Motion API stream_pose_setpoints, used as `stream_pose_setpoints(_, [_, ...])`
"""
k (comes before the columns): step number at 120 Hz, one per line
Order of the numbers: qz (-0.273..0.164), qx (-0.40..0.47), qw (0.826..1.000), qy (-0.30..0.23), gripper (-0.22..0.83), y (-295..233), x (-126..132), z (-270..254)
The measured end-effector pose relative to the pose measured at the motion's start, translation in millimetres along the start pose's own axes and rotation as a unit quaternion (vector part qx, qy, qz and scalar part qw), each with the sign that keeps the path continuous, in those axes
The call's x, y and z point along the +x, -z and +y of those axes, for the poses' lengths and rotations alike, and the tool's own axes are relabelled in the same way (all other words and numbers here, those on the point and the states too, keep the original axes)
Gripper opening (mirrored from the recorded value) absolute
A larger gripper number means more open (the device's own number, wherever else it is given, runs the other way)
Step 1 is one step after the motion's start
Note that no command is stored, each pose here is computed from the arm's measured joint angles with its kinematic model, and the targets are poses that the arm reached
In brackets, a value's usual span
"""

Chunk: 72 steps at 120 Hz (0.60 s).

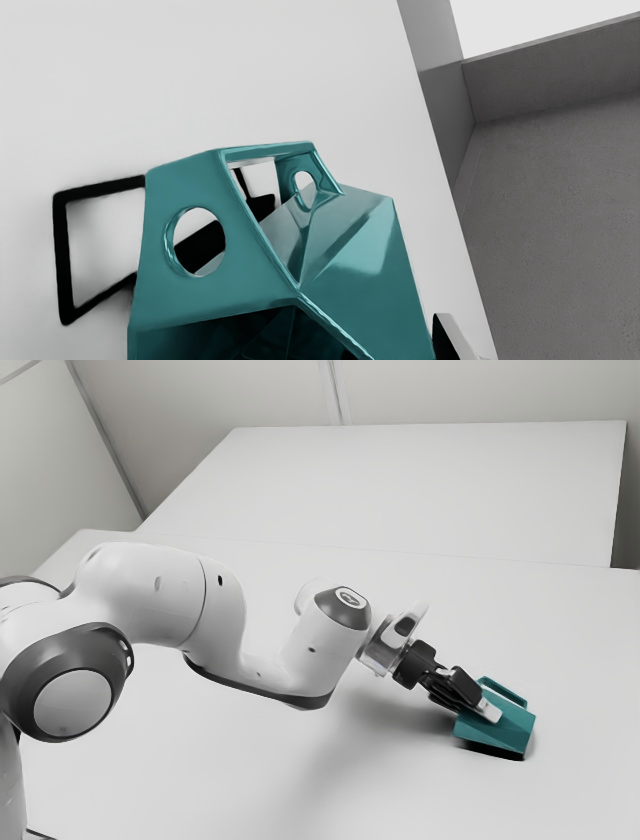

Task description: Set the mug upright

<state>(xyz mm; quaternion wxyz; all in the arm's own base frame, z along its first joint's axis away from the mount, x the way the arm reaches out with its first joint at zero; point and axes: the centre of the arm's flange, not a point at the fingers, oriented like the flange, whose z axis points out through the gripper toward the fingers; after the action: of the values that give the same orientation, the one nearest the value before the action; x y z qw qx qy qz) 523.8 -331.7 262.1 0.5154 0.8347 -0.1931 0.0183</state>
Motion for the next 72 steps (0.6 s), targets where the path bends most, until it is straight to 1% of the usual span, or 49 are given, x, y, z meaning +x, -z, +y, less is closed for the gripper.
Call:
stream_pose_setpoints(10, [0.0, 0.0, 1.0, -0.001, -0.09, 0.2, 0.1, 0.0])
stream_pose_setpoints(31, [0.002, 0.001, 1.0, -0.008, -0.14, 3.9, 2.5, 6.0])
stream_pose_setpoints(52, [0.013, 0.003, 0.999, -0.035, -0.15, 19.5, 11.6, 34.8])
stream_pose_setpoints(63, [0.021, 0.016, 0.998, -0.06, -0.16, 35.9, 17.1, 56.6])
stream_pose_setpoints(72, [0.025, 0.034, 0.996, -0.077, -0.16, 52.1, 14.7, 70.8])
